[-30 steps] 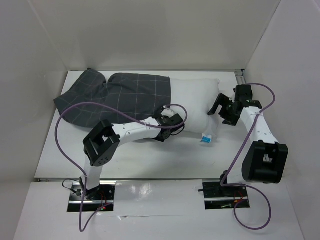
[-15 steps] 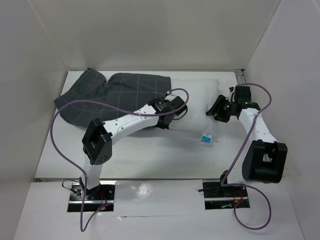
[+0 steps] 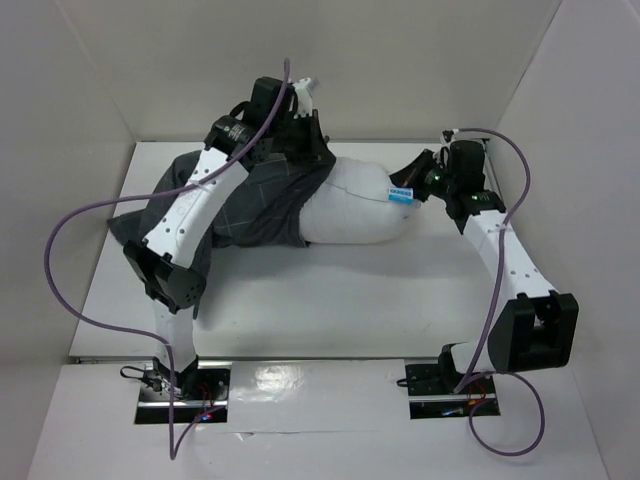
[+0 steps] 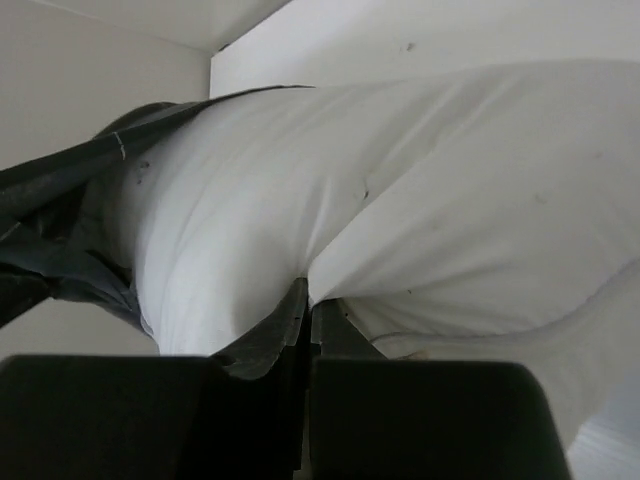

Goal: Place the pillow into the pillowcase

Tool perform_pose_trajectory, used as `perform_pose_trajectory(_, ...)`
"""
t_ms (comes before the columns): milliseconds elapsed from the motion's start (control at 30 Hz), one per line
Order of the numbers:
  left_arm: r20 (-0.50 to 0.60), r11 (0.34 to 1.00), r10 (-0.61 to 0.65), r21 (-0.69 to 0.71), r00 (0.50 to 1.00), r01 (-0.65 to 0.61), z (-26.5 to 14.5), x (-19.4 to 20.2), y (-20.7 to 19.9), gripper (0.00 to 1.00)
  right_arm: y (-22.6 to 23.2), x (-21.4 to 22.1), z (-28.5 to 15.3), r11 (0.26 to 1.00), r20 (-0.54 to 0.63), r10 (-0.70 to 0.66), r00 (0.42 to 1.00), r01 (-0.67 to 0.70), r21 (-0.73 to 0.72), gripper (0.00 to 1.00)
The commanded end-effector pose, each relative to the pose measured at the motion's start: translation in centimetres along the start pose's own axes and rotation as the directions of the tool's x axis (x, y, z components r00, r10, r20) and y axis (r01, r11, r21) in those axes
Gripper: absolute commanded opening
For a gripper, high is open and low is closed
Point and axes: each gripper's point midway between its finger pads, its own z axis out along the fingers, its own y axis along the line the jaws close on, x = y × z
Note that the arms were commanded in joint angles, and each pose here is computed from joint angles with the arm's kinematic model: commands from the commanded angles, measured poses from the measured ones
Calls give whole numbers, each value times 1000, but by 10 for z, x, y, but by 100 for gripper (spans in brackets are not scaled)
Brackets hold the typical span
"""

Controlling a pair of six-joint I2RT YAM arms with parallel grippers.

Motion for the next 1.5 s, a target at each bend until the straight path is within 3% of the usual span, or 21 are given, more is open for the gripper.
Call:
perform_pose_trajectory(0, 66, 915, 28, 400, 997, -52, -45, -25, -92, 0, 32, 15, -13, 990, -42, 32, 999, -38, -135, 0)
perform_pose_trajectory(100, 79, 910, 25, 412, 997, -55, -66, -30, -90, 0, 26, 19, -31, 997, -42, -21, 999, 18, -76, 0)
perform_pose_trajectory(133, 117, 906, 28, 418, 993, -75, -90, -35, -94, 0, 26, 16, -37, 995, -26, -83, 996, 82, -56, 0)
perform_pose_trajectory(367, 168, 904, 64, 407, 984, -128, -160, -12, -108, 0, 3, 55, -103, 967, -140, -210, 968, 227, 116, 0)
perform_pose_trajectory(600, 195, 877, 85, 451, 977, -167, -213, 6, -140, 0, 7, 105, -154, 975, -300, -121, 946, 171, 145, 0)
perform_pose_trajectory(767, 102, 915, 94, 384, 990, -127, -125, -7, -93, 0, -29, 149, -136, 980, -485, 30, 874, 69, 186, 0)
perform_pose_trajectory(800, 28, 937, 86, 338, 996, -91, -73, -6, -66, 0, -30, 143, -128, 981, -470, 45, 882, 48, 186, 0)
perform_pose_trajectory(833, 4, 942, 86, 326, 996, -83, -52, -10, -53, 0, -29, 131, -112, 986, -435, 16, 900, 58, 157, 0)
perform_pose_trajectory(867, 82, 949, 98, 292, 992, -118, -50, -39, -46, 0, -36, 118, -94, 984, -422, 37, 906, 40, 171, 0)
perform_pose_trajectory(900, 58, 968, 74, 235, 996, -86, -32, -41, -26, 0, -38, 94, -81, 985, -366, 29, 930, 37, 171, 0)
perform_pose_trajectory(933, 24, 979, 58, 194, 998, -62, 1, -40, -1, 12, -45, 68, -65, 982, -301, 26, 953, 32, 186, 0)
perform_pose_trajectory(967, 40, 988, 40, 149, 998, -45, 5, -48, 19, 54, -53, 50, -53, 978, -260, 46, 964, 10, 207, 8)
perform_pose_trajectory(1000, 38, 990, 28, 134, 999, -33, 9, -49, 30, 70, -70, 38, -34, 969, -242, 114, 964, -54, 241, 20)
perform_pose_trajectory(1033, 52, 988, 31, 147, 998, -39, 6, -52, 30, 82, -71, 7, -26, 976, -163, 98, 982, -63, 208, 36)
perform_pose_trajectory(1067, 89, 986, 62, 148, 994, -75, -13, -58, 22, 90, -78, -5, -21, 973, -126, 105, 986, -75, 219, 62)
perform_pose_trajectory(1100, 94, 994, 61, 83, 994, -69, -16, -56, 37, 98, -84, -22, -17, 968, -87, 93, 992, -69, 242, 69)
perform_pose_trajectory(1133, 158, 993, 111, 27, 981, -117, -41, -66, 35, 100, -96, -36, -22, 946, -27, 81, 996, -68, 317, 76)
perform_pose_trajectory(1167, 142, 992, 120, 20, 983, -124, -37, -62, 40, 100, -104, -45, -24, 935, -2, 66, 998, -61, 350, 76)
perform_pose_trajectory(1200, 187, 990, 141, -43, 972, -135, -61, -68, 41, 99, -105, -51, -26, 927, 14, 47, 999, -49, 371, 79)
perform_pose_trajectory(1367, 161, 964, 152, -242, 975, -110, -92, -46, 66, 69, -101, -80, -62, 884, 138, -96, 986, 21, 466, 87)
perform_pose_trajectory(1467, 86, 927, 141, -362, 986, -101, -88, -19, 89, 70, -93, -72, -75, 887, 125, -137, 983, 66, 457, 87)
